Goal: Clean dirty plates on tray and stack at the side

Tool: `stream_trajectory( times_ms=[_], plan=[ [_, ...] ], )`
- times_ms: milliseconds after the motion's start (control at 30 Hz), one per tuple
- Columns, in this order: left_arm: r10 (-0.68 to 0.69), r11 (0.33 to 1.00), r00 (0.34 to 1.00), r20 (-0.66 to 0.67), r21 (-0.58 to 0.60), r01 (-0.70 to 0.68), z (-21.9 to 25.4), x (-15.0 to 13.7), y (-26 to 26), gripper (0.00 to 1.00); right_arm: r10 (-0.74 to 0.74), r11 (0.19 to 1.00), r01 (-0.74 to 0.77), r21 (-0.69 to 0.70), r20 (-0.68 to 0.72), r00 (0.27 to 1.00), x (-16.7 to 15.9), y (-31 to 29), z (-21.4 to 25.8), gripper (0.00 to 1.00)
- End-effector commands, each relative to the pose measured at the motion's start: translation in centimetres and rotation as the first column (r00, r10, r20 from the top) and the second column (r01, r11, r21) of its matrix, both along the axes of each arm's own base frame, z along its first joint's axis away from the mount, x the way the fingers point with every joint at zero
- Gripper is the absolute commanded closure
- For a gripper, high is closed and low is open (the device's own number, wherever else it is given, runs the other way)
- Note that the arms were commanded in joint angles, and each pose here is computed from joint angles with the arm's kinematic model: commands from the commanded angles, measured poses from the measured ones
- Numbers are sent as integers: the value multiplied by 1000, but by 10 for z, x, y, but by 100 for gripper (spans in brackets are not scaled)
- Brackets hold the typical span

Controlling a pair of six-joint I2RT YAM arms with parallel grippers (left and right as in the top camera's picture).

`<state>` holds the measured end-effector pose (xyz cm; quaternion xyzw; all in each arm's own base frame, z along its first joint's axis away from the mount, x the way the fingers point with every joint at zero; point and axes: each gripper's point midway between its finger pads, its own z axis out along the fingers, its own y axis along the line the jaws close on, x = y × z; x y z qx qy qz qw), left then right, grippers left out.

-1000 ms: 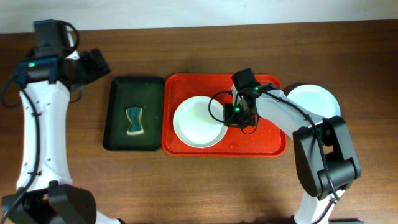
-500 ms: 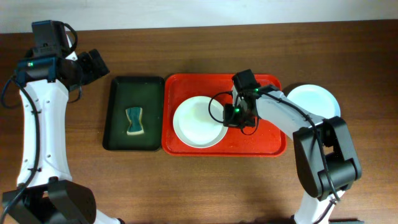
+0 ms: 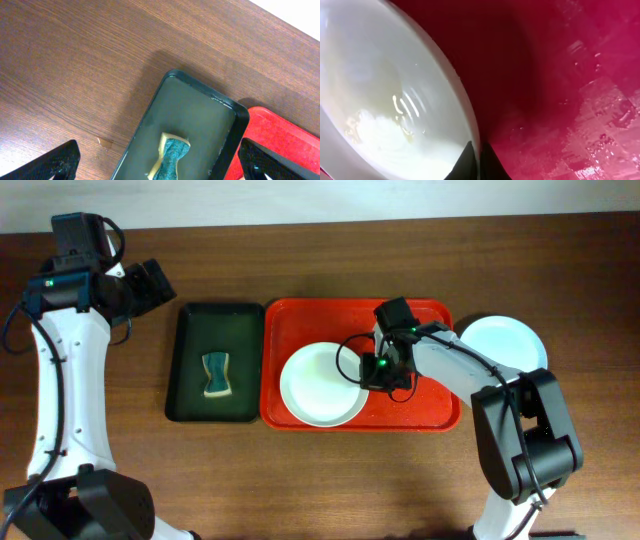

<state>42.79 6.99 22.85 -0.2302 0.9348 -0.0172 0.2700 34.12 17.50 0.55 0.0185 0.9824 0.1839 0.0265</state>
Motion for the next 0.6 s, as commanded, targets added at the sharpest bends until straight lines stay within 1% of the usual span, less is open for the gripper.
stream_trajectory(
  times_ms=[0, 100, 267, 367, 500, 567],
  plan=[
    [8, 1000, 1000, -7, -14, -8, -3, 0, -1, 1, 2, 1000, -3, 21, 17, 1000, 9, 7, 14, 96],
    [8, 1000, 1000, -7, -15, -8, -3, 0, -1, 1, 2, 999, -3, 54, 12, 1000, 18, 12, 37, 96],
    [8, 1000, 1000, -7, -15, -8, -3, 0, -1, 1, -7, 997, 6, 73, 15, 1000, 33, 15, 91, 96],
    [8, 1000, 1000, -7, -15, -8, -3, 0, -1, 1, -8, 996, 2, 93, 69, 998, 47, 24, 119, 96],
    [8, 1000, 1000, -7, -15, -8, -3, 0, -1, 1, -48, 991, 28, 128, 155, 987, 66, 47, 134, 96],
    [7, 1000, 1000, -7, -15, -7, -3, 0, -1, 1, -98, 993, 83, 86, 197, 976, 74, 51, 133, 96]
  ],
)
